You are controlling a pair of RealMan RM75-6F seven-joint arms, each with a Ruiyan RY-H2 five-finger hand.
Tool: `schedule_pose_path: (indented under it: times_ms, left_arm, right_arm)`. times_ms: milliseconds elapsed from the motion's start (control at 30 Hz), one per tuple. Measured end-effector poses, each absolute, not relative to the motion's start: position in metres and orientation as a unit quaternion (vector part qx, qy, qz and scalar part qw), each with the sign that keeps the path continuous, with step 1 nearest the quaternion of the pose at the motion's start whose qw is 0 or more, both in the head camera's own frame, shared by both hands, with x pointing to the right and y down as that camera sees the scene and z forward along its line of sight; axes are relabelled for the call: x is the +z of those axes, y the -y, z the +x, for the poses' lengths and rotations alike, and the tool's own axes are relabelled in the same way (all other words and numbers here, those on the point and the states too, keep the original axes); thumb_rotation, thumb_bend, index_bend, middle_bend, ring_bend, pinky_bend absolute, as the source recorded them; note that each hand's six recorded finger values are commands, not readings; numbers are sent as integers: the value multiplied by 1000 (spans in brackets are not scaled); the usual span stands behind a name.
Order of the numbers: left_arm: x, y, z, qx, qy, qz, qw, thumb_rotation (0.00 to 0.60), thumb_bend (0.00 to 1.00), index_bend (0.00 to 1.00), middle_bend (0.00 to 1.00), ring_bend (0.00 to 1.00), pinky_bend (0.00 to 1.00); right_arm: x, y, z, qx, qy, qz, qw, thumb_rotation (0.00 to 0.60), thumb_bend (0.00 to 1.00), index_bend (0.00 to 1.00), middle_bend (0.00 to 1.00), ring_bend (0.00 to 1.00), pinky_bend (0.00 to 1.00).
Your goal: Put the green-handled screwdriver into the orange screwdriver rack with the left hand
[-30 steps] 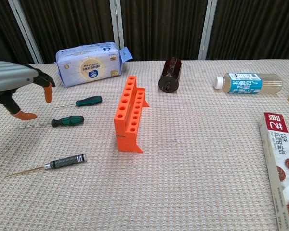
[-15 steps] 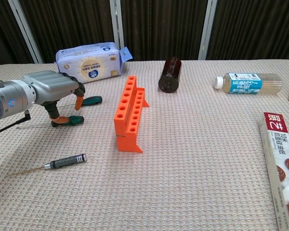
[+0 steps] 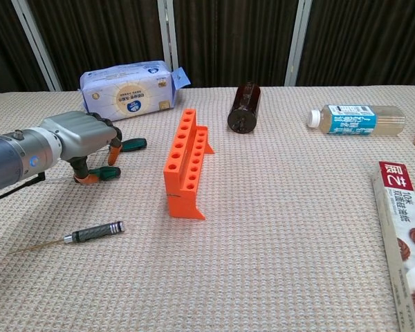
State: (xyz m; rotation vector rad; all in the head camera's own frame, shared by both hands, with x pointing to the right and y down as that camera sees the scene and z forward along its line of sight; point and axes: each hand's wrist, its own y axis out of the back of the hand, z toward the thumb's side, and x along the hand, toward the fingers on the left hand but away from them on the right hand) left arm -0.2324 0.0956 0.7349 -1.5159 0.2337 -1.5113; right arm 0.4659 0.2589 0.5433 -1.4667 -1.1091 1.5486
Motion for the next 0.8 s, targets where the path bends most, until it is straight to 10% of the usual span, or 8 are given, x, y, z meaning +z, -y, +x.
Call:
schedule_pose_path:
  times_ms: [367, 800]
  left_arm:
    - [742, -99, -228, -619, -100, -621, 470, 600, 333, 444, 99, 24, 0]
    - [731, -91, -229, -594, -159, -634, 469, 600, 505, 720, 214, 83, 0]
  right_arm:
    - [542, -260, 467, 604, 431, -566, 360, 600, 0, 0, 0, 0, 8]
    - [542, -261, 467, 601, 433, -568, 360, 600, 0, 0, 0, 0, 8]
